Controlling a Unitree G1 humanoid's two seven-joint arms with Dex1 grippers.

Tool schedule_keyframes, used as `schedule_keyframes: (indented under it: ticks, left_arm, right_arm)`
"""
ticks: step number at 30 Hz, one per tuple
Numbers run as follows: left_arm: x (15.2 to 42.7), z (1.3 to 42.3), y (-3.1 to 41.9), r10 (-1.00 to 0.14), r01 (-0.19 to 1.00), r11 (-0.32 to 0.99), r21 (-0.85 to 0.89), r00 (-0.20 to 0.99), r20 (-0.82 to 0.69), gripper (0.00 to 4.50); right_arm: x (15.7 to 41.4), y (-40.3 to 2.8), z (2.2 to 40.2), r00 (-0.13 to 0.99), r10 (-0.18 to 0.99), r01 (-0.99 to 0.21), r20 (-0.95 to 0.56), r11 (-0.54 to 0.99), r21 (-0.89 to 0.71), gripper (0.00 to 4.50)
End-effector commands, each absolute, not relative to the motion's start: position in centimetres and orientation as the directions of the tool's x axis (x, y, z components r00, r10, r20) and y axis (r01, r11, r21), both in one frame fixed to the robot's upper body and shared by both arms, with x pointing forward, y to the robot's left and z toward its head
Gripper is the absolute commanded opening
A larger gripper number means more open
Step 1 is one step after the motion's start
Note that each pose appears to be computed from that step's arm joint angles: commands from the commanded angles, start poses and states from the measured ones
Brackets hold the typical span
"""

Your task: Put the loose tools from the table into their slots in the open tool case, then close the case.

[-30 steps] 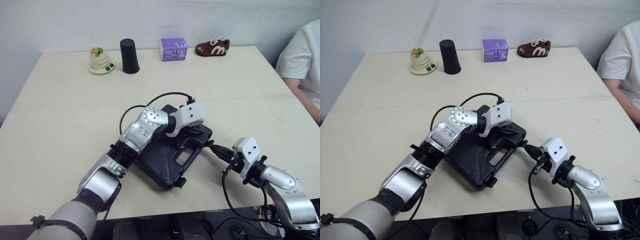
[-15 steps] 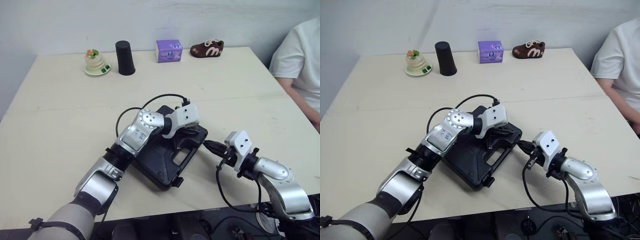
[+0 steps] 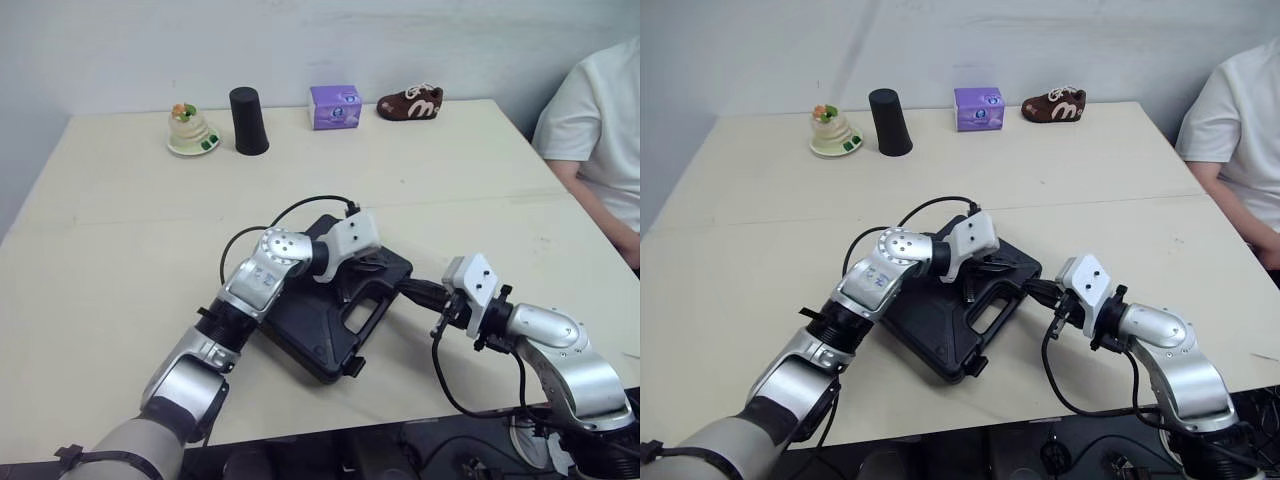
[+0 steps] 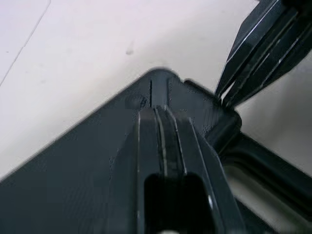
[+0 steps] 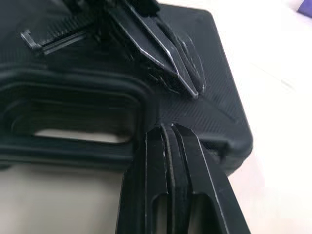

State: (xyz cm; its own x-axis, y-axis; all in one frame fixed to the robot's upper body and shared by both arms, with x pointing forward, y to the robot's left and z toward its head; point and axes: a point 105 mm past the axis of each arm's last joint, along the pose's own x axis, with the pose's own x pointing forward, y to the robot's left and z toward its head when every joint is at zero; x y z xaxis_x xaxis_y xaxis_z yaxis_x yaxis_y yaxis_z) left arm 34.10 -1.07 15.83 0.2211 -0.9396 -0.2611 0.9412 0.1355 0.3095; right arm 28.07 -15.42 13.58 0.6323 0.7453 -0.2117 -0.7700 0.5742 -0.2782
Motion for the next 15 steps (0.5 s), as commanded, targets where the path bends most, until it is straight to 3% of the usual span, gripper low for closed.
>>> schedule_keyframes:
  ticks: [1,5,15]
  left_arm:
    - [31.8,21.1,-0.3,-0.993,0.901,0.036,0.433,0.082,-0.088,0.03]
    - [29.4,23.3,1.4,-0.998,0.868,-0.062,0.493,-0.041,-0.054,0.03]
    - [26.4,18.3,6.1,-0.968,0.884,-0.162,0.438,-0.056,-0.245,0.03]
  right_arm:
    - [27.3,-16.3,14.7,0.643,0.742,-0.757,-0.192,0.576,-0.309,0.00]
    - [26.2,-16.7,14.2,0.629,0.746,-0.769,-0.218,0.557,-0.315,0.00]
    - [22.6,-14.6,11.3,0.550,0.799,-0.830,-0.244,0.493,-0.260,0.00]
